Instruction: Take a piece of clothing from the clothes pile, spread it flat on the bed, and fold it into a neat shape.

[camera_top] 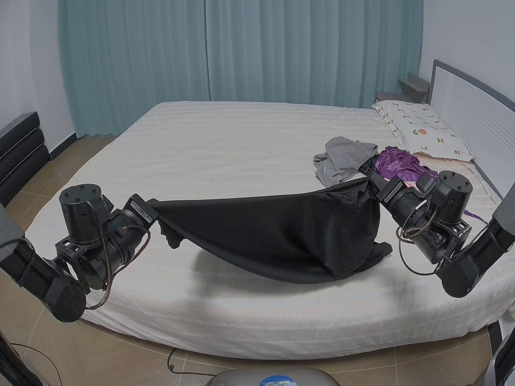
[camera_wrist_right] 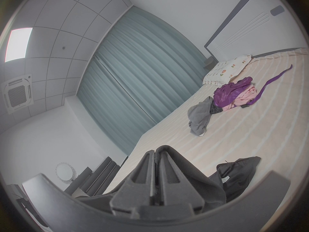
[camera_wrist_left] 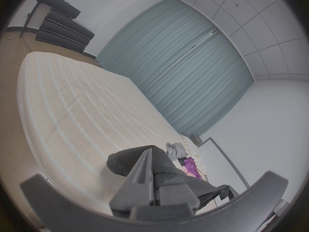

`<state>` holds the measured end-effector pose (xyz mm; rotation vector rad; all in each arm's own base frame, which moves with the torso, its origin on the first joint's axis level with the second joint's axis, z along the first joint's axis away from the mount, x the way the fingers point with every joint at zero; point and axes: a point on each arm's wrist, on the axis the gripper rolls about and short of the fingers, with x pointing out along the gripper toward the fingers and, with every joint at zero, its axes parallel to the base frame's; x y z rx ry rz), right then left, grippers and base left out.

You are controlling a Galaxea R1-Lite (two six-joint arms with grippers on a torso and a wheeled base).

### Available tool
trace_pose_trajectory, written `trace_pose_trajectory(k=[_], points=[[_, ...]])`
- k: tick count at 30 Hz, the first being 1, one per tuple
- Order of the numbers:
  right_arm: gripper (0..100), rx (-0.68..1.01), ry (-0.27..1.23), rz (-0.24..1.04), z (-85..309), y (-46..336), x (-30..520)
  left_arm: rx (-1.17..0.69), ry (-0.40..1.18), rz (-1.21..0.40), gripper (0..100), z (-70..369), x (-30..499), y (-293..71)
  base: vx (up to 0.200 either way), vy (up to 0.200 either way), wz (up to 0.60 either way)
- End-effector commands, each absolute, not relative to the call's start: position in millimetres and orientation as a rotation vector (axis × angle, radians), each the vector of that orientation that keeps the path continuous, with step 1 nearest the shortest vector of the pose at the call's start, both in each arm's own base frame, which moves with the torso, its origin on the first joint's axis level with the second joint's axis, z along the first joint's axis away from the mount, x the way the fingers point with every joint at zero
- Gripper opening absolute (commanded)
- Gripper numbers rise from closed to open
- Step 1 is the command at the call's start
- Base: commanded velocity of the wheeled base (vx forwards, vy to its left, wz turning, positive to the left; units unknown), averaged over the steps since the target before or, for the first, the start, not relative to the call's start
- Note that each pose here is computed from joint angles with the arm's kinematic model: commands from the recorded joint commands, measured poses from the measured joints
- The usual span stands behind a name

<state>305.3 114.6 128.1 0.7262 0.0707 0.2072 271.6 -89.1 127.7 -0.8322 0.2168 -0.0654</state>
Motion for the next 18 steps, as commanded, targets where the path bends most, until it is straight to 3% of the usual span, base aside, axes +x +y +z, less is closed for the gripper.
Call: trace_pose_trajectory(k=[1,11,18], points=[[0,0.725,0.076,0.209,126.0,114.9,304.7,-0.832,0.217,-0.063,0,127.3,271.9,-88.7,0.0,0.2,0.0],[0,0.724,0.086,0.214,123.0,115.0,305.7,-0.826,0.232,-0.062,0,123.9,271.1,-89.4,0.0,0.2,0.0],[0,0.72,0.101,0.208,118.1,115.1,307.2,-0.821,0.249,-0.052,0,117.7,275.2,-90.4,0.0,0.0,0.0]])
